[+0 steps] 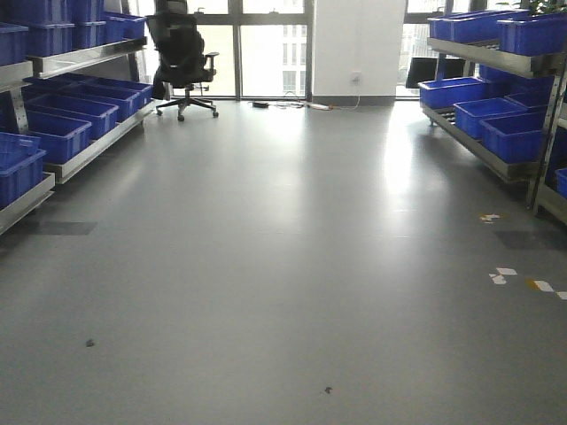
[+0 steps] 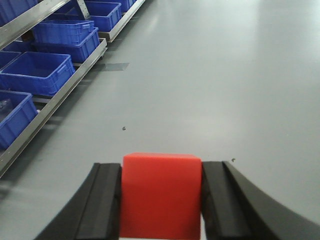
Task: Pick red cube and place on left shelf
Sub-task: 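Drive the base across the floor toward the blue-bin shelf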
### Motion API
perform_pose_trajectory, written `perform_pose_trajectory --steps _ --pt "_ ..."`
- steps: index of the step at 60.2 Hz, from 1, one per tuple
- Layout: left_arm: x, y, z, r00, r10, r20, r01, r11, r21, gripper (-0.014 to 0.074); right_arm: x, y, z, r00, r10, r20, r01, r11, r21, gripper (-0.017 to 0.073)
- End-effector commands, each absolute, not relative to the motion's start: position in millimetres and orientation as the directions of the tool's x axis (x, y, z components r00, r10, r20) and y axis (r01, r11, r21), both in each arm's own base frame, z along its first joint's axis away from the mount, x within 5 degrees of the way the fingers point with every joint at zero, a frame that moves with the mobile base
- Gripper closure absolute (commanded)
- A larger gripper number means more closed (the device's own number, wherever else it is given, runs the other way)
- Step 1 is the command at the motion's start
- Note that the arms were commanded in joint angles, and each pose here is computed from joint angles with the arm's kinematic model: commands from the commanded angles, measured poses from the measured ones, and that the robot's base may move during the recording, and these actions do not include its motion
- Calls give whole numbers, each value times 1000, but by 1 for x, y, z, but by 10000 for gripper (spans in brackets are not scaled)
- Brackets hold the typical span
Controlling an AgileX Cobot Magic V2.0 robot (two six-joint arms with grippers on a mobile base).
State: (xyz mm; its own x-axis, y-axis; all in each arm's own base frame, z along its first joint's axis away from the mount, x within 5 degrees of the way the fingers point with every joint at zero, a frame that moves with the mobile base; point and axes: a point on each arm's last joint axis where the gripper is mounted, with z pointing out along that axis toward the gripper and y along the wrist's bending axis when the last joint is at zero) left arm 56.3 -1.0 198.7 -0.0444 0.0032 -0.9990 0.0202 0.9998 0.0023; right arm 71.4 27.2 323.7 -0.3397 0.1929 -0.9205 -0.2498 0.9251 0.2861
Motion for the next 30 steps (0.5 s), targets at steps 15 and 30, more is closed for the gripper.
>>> perform_pose_trajectory --steps 15,30 --pt "56 -1 200 36 -4 -999 23 1000 -3 492 75 27 339 -256 222 -941 -264 920 289 504" --pt "56 -1 200 36 -4 -999 23 1000 -3 492 75 27 339 -256 222 -941 -264 920 289 504"
